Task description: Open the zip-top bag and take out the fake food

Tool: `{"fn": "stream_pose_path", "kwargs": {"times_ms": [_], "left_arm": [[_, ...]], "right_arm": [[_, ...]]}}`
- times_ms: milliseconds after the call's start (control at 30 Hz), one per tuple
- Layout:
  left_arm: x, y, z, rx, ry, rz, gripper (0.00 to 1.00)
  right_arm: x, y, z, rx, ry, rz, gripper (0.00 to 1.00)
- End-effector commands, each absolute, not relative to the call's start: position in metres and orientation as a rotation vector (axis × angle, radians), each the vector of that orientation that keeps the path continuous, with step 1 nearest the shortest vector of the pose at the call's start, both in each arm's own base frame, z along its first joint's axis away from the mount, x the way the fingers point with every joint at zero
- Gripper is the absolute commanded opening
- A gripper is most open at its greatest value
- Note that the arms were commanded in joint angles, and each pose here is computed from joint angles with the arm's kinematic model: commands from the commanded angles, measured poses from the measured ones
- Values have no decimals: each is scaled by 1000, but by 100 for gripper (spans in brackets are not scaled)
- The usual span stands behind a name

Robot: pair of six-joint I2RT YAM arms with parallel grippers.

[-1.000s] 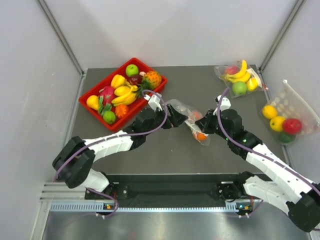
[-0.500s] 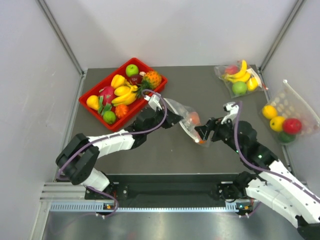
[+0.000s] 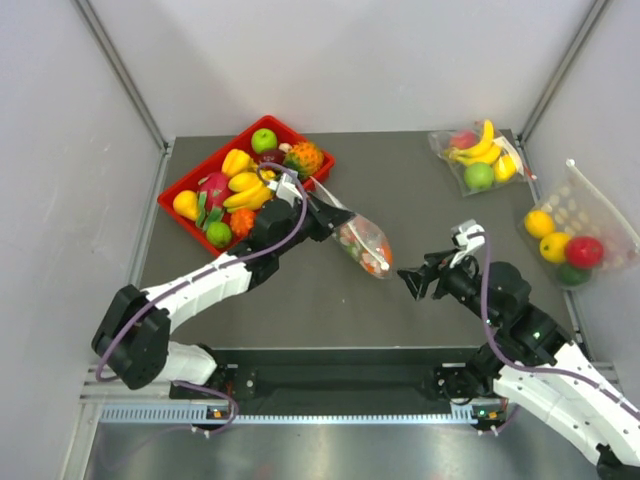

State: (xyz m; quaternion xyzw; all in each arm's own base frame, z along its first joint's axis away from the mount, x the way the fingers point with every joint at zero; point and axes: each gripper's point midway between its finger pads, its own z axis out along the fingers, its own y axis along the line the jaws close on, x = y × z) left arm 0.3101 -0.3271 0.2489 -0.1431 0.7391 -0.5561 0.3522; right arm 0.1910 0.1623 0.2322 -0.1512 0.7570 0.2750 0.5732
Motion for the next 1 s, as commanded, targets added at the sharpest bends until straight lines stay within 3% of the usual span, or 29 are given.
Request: {"fn": "stream_pose_path", "kwargs": {"times_ms": [0,467,700,967], "left_arm": [[305,-317,290,-458,1799,-1566,0],[292,-277,313,-673,1705,-1569,0],[272,-269,317,-707,1698,-1642,0],[263,-257,307,-779,1698,-1650,0]], "right_arm": [[196,175,235,-393,1735,638,78],[185,246,237,-437,1596,729,78],[210,232,242,-254,1465,643,78],[196,255,265,-396,1346,733,76]]}}
